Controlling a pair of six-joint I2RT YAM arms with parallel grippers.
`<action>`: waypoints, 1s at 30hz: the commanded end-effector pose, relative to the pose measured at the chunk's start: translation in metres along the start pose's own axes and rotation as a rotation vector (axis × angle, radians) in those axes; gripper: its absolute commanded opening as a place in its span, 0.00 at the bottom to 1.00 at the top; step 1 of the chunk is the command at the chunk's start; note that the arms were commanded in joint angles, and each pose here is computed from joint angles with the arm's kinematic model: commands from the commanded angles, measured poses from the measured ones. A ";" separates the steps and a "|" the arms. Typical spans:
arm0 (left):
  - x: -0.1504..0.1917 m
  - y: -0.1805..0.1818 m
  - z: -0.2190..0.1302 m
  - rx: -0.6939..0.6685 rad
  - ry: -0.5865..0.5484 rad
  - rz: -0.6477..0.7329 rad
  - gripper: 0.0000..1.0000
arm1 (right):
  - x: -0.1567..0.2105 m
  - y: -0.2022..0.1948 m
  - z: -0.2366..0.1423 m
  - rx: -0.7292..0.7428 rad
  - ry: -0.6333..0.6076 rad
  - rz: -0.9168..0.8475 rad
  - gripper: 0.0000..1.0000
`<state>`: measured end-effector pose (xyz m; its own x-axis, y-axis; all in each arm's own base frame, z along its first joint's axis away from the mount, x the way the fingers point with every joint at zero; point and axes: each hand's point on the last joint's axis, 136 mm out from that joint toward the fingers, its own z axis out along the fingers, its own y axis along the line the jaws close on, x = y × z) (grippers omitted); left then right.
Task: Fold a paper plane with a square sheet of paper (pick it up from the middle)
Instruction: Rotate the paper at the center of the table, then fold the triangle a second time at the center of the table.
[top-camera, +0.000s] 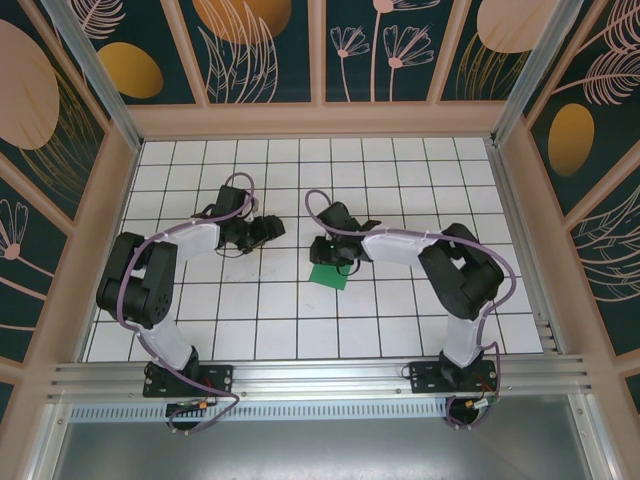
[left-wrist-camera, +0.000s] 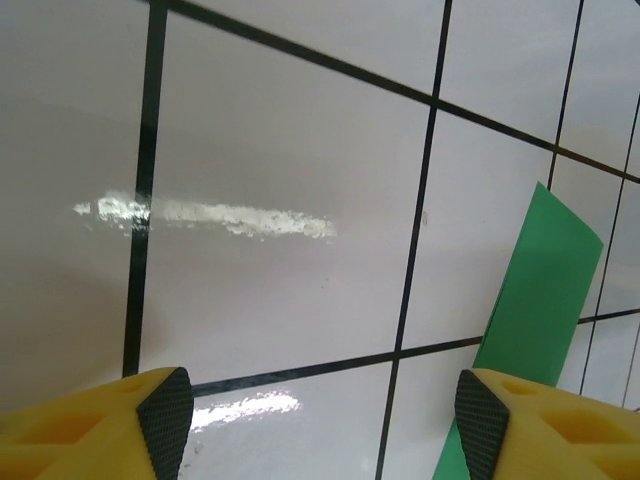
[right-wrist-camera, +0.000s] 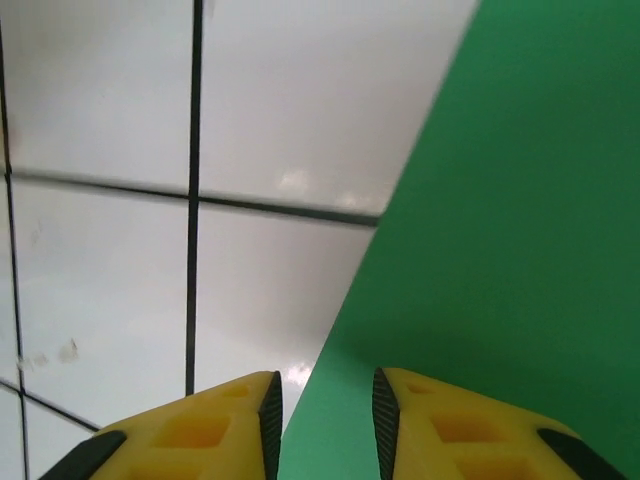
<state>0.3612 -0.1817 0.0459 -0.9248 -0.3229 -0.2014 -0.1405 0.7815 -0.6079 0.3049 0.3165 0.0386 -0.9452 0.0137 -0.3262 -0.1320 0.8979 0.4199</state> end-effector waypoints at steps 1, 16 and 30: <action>0.015 -0.014 -0.009 0.063 0.019 -0.027 0.69 | -0.032 -0.034 -0.026 0.134 -0.140 0.168 0.34; 0.077 -0.052 0.001 0.042 0.137 0.025 0.67 | -0.051 -0.079 0.005 0.194 -0.106 0.305 0.33; 0.113 -0.070 0.026 0.001 0.236 0.057 0.70 | -0.007 -0.120 0.015 0.060 0.010 0.496 0.33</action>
<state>0.2786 -0.2810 0.0521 -0.9857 -0.1447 -0.0865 -0.0603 0.7817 -0.6207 0.3631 0.2440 0.0192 -0.8872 0.4064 -0.2182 0.2339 0.8040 0.5467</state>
